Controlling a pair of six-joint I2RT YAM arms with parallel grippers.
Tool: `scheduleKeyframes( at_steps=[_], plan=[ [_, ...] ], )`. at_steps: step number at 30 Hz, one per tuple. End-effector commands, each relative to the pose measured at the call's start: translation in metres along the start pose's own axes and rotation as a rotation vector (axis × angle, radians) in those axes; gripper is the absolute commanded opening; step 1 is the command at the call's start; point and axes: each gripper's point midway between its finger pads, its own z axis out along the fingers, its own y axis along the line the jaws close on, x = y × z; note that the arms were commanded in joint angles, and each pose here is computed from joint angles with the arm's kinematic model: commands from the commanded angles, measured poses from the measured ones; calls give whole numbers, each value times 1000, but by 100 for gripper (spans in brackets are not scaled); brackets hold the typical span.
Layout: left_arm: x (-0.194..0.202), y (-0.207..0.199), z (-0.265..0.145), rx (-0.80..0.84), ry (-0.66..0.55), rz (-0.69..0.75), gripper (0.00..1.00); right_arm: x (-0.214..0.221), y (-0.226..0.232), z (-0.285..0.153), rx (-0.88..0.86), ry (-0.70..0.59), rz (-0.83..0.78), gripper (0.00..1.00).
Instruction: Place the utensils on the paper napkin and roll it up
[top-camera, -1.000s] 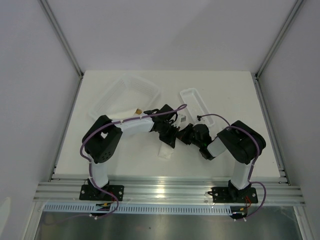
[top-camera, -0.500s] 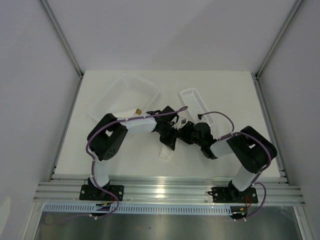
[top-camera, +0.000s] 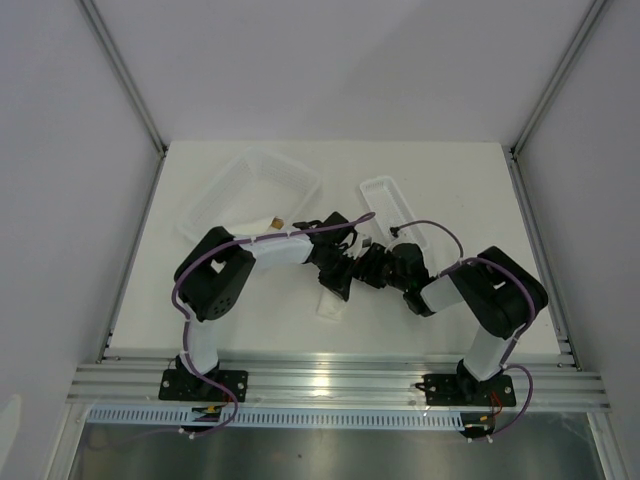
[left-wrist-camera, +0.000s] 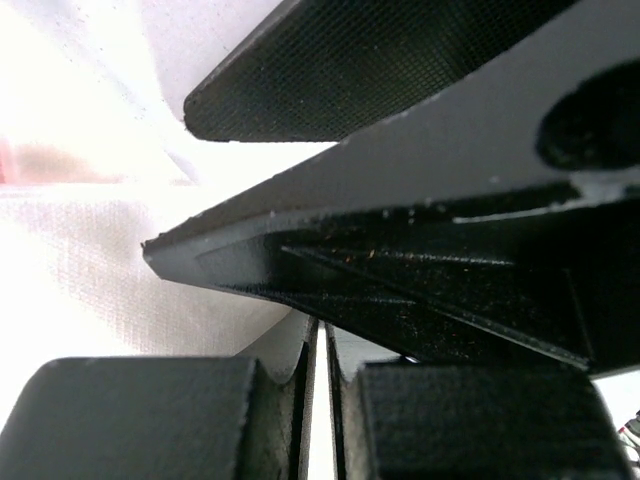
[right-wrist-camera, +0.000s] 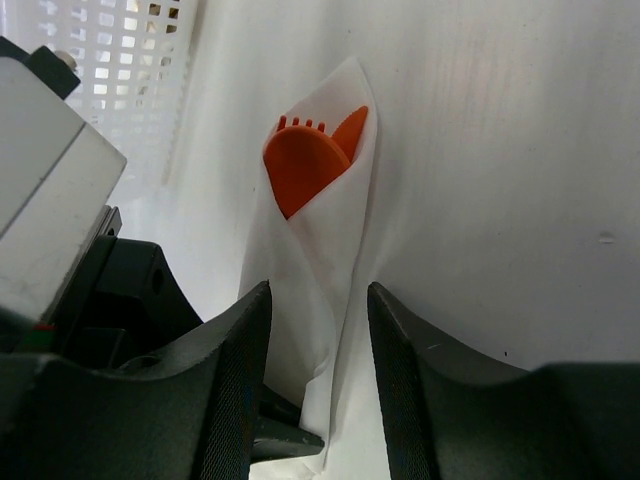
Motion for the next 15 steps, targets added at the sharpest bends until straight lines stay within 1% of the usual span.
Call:
scheduleKeyframes(
  at_steps=[1, 5, 8, 9, 12, 13, 15],
  plan=[
    [-8, 4, 0, -29, -22, 33, 8, 33, -20, -2, 38, 132, -18, 47],
    [-9, 6, -1, -38, -25, 36, 8, 37, -35, 2, 109, 143, -34, 46],
    [-10, 4, -3, -36, -34, 41, 9, 41, -47, 1, 179, 154, -51, 37],
    [-10, 4, -4, -33, -33, 43, 9, 41, -49, 2, 189, 153, -55, 30],
    [-12, 3, -6, -32, -40, 52, 9, 43, -47, 3, 185, 151, -61, 21],
    [-12, 3, -7, -33, -43, 55, 9, 44, -47, 3, 183, 153, -60, 16],
    [-14, 2, -8, -32, -48, 59, 10, 45, -47, 5, 179, 151, -52, 11]
  ],
)
